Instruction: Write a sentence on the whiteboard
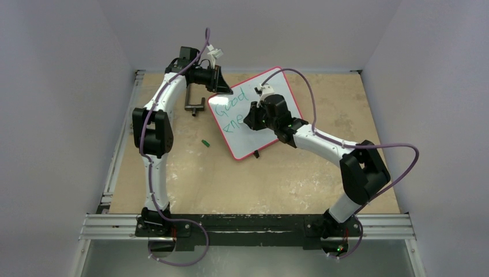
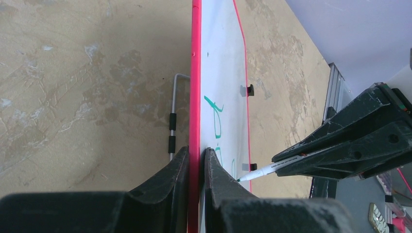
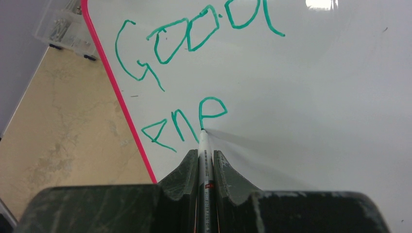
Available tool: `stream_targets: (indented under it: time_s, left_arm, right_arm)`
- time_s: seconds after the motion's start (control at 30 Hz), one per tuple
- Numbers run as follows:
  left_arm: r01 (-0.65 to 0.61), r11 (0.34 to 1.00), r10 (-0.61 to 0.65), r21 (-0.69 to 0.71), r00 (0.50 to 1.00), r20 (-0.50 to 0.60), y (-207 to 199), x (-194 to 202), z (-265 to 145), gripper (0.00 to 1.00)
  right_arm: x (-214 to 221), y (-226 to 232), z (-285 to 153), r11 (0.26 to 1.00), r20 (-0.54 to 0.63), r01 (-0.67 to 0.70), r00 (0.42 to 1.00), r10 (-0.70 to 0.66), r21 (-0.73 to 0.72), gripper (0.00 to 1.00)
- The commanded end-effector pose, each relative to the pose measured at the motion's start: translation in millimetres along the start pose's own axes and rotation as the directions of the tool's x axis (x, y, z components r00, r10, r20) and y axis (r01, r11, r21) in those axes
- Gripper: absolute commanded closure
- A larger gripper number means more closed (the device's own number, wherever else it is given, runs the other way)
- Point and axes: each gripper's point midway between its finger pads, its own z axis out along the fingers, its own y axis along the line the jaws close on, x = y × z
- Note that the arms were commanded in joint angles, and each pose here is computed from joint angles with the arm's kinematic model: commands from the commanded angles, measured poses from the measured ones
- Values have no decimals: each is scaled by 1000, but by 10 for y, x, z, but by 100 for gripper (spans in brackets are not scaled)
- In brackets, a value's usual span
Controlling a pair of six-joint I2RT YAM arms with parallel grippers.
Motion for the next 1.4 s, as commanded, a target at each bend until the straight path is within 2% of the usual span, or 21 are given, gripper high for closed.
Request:
stream_targets:
  time_s: [0.0, 0.4, 0.83, 1.13, 1.37]
  left_arm:
    - [-129, 992, 128, 20, 991, 34, -250, -190, -74, 100]
    - [-129, 991, 128, 20, 991, 35, -263, -193, -82, 100]
    - [-134, 991, 134, 16, 990, 34, -263, -192, -87, 100]
    - [-145, 989, 145, 3, 989, 28, -262, -171, -105, 100]
    - [-147, 989, 147, 1, 989, 28, -252, -175, -102, 100]
  right_arm:
    - [250, -158, -83, 998, -59, 1, 998, 3, 62, 100]
    - [-91, -252, -192, 987, 13, 6, 1000, -8, 158, 100]
    - [-747, 107, -453, 999, 156, 13, 988, -21, 51, 100]
    - [-866, 73, -498, 1000, 215, -12, 977, 11, 4, 100]
    - [-902, -78, -564, 999, 217, -3, 976, 12, -38, 100]
